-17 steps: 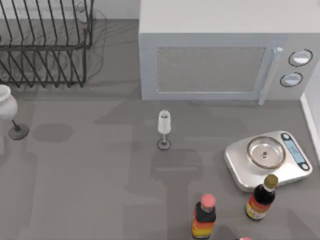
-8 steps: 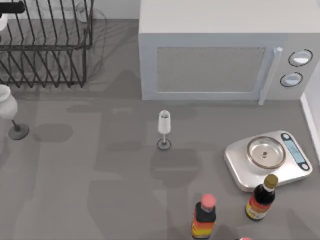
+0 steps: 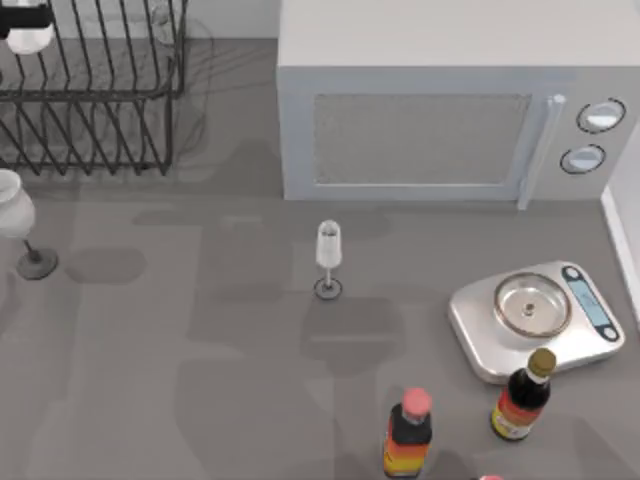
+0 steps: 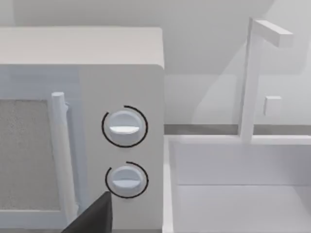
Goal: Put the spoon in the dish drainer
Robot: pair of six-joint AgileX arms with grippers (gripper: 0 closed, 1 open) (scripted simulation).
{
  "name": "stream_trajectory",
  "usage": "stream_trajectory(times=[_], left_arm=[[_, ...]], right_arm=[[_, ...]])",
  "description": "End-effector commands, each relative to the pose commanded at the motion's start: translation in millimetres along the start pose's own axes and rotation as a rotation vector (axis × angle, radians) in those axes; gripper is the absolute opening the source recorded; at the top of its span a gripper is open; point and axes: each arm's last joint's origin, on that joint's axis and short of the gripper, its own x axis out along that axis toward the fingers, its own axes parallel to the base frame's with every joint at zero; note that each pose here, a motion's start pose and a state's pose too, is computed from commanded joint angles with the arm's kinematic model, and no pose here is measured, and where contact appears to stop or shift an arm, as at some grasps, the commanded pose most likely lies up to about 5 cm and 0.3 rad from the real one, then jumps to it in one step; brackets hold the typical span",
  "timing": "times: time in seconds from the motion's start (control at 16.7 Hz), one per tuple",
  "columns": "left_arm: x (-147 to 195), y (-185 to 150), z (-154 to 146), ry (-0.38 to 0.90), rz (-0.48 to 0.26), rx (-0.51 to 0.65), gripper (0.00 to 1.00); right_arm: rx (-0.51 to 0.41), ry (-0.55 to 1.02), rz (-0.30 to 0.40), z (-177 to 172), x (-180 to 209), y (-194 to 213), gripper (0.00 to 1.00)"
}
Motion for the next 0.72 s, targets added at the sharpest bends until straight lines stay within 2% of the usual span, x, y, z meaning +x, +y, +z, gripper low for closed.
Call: stream_trajectory(times=[0.42,0.72], left_arm=[[0.0,0.0,0.0,0.000,0.000,0.000,0.98],[0.0,0.0,0.0,0.000,0.000,0.000,1.00]], right_arm=[[0.000,0.000,0.000,0.0,0.0,0.0,1.00],[0.000,0.000,0.000,0.0,0.0,0.0,1.00]])
